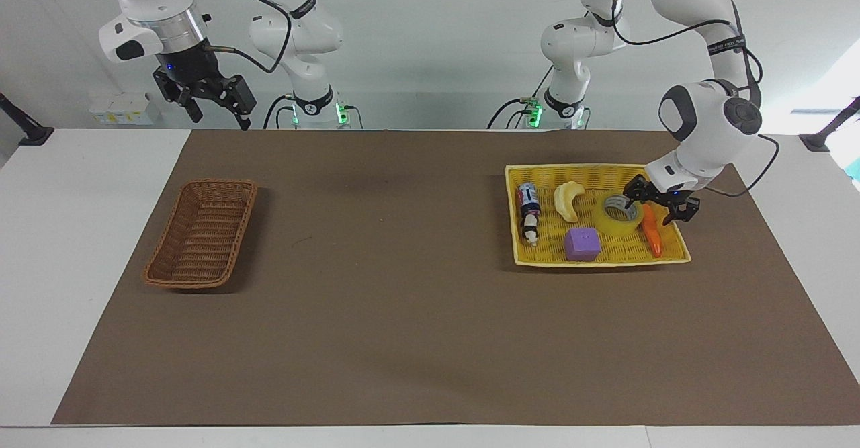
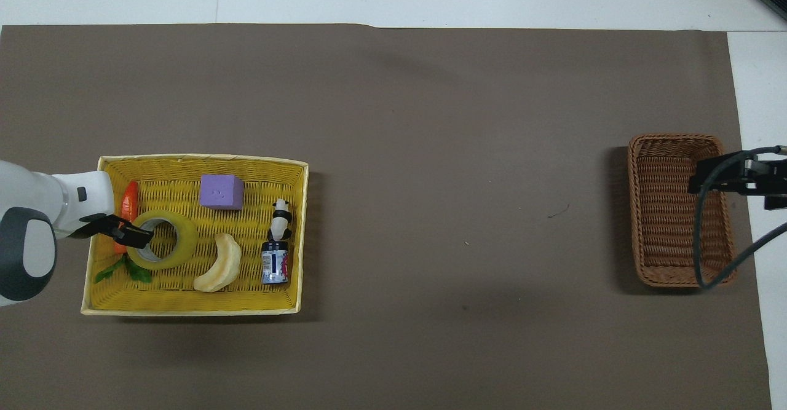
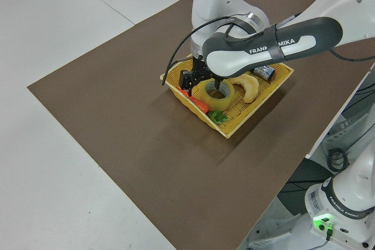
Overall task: Move tape to another basket
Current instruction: 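Reach the left gripper down into the yellow basket onto the tape roll, then grasp the tape roll with the left gripper and lift it, then carry the tape toward the right gripper while the right gripper reaches out, then grasp the tape rim with the right gripper beside the left gripper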
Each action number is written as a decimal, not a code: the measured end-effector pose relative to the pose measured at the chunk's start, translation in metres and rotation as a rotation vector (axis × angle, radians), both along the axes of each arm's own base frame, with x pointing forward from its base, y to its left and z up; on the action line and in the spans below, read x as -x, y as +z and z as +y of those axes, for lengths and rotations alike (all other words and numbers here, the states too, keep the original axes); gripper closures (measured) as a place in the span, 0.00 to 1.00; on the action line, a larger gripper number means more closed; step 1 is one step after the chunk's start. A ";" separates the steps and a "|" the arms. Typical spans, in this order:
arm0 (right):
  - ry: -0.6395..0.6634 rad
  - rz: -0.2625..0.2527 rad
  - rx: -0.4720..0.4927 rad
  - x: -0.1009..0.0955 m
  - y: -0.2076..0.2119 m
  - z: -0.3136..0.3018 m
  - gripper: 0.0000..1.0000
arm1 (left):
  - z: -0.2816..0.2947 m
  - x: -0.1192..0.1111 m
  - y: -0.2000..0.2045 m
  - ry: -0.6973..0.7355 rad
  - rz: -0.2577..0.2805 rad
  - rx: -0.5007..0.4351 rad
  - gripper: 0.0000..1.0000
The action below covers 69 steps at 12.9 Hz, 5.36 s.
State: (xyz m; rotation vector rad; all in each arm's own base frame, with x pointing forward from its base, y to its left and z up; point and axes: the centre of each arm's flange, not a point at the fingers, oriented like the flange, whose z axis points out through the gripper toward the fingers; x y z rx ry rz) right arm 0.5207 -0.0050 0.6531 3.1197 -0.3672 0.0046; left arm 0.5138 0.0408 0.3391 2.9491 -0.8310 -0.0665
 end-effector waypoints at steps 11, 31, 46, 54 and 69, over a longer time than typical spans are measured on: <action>0.000 0.000 0.000 0.000 0.000 0.000 0.00 | 0.001 0.005 -0.005 0.049 0.006 0.038 0.74; 0.000 0.000 0.000 0.000 0.000 0.000 0.00 | -0.294 0.000 0.120 0.492 0.099 0.231 0.74; 0.260 -0.011 -0.258 -0.002 -0.020 0.070 0.00 | -0.509 0.066 0.217 0.619 0.026 0.196 0.74; 0.632 -0.060 -0.561 -0.011 -0.089 0.103 0.00 | -0.517 0.062 0.218 0.612 0.002 0.251 0.74; 0.520 -0.054 -0.570 -0.014 -0.105 0.120 0.88 | -0.520 0.048 0.219 0.440 0.081 0.476 0.74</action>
